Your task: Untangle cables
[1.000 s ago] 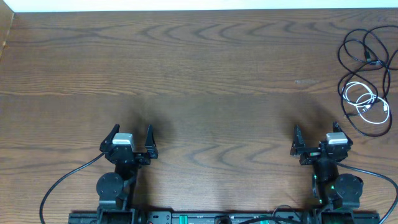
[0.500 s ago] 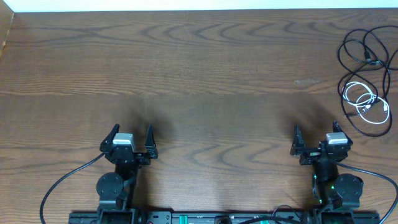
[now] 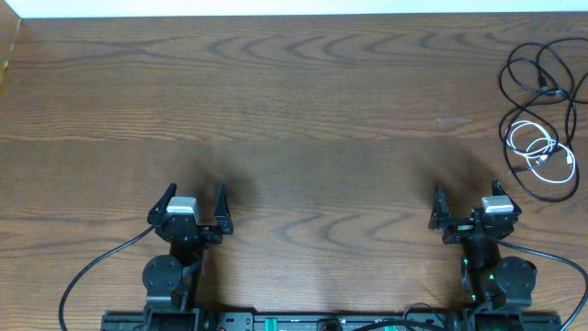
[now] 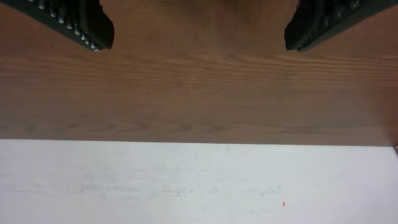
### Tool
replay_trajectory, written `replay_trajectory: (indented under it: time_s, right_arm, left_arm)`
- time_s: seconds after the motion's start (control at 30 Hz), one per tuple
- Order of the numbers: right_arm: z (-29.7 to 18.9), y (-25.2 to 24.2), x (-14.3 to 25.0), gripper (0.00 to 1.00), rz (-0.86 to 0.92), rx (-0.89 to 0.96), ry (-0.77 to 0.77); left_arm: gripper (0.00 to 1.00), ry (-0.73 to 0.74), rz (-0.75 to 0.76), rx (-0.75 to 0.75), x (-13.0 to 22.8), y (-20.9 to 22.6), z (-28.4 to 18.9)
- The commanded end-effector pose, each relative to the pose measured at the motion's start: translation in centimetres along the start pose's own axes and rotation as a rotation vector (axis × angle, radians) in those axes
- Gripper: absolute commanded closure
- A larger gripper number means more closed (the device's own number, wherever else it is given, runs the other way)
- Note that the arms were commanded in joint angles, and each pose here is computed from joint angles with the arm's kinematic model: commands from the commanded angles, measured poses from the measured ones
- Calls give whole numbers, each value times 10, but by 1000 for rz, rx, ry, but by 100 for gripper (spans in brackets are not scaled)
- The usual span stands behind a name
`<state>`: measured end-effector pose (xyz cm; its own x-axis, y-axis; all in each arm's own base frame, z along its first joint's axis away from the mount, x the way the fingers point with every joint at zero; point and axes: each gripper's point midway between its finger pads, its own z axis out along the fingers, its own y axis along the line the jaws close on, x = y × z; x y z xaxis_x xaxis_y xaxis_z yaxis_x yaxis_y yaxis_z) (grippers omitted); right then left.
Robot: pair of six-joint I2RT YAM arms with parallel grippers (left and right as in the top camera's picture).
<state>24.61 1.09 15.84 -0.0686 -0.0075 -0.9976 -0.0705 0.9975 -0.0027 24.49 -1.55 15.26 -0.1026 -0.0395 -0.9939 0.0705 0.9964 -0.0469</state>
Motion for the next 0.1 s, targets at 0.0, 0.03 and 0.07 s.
replay_trajectory:
  time_s: [0.0, 0.03, 0.07]
  right_arm:
    - [0, 1, 1, 1, -8, -2, 2]
    - [0, 1, 1, 1, -8, -2, 2]
    - [0, 1, 1, 1, -8, -2, 2]
  left_arm:
    - [7, 48, 6, 15, 14, -2, 0]
    - [7, 49, 6, 15, 14, -2, 0]
    - [7, 49, 6, 15, 14, -2, 0]
